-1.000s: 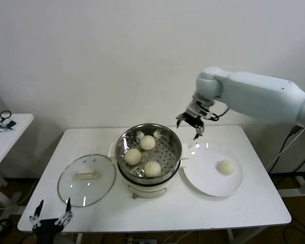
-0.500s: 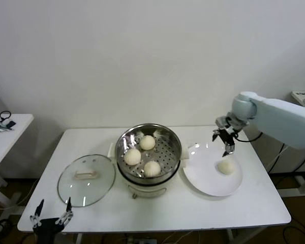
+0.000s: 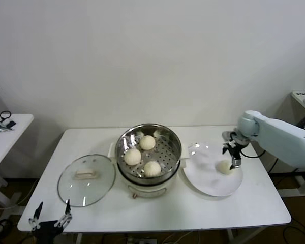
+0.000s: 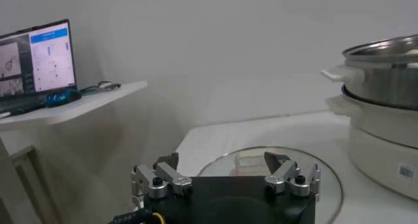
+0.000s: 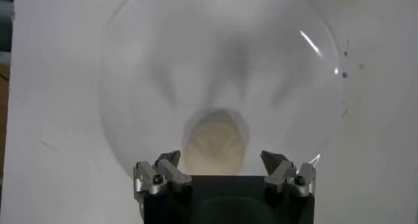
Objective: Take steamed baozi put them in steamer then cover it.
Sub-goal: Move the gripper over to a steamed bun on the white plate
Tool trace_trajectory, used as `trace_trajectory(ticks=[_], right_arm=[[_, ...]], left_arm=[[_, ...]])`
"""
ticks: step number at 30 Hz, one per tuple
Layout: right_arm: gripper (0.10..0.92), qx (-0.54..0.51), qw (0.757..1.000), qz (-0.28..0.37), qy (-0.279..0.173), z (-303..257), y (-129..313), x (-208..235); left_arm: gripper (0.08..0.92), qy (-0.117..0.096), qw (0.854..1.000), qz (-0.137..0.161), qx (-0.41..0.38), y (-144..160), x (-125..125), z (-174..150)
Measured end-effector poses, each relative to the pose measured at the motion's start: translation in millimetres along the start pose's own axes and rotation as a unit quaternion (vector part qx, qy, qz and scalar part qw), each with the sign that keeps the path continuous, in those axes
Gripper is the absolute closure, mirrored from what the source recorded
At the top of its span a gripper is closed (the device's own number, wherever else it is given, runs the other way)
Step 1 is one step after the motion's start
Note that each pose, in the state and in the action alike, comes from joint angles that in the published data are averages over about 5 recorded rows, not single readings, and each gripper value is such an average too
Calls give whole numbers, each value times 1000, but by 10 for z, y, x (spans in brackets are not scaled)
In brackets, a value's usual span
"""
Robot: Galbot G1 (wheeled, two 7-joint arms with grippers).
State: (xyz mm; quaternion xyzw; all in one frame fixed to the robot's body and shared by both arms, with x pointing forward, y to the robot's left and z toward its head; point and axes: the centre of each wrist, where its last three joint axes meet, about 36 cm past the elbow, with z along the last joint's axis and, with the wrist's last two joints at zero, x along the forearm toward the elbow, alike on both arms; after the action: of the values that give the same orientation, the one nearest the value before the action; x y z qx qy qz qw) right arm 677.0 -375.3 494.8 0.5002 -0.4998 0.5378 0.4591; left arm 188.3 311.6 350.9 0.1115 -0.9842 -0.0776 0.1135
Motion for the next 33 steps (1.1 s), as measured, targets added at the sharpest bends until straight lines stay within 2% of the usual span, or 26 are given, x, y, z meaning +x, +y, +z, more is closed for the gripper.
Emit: trace_trajectory(ticks=[23, 30, 33], right_arm=[[201, -23, 1000, -18, 12, 38, -50, -421], [303, -26, 999, -17, 9, 44, -66, -438], [321, -29, 999, -16, 7, 54, -70, -435]], left_arm=[[177, 7, 1000, -3, -1, -8, 8, 43], [177, 7, 1000, -3, -2, -15, -1, 43], [177, 7, 1000, -2, -2, -16, -3, 42]])
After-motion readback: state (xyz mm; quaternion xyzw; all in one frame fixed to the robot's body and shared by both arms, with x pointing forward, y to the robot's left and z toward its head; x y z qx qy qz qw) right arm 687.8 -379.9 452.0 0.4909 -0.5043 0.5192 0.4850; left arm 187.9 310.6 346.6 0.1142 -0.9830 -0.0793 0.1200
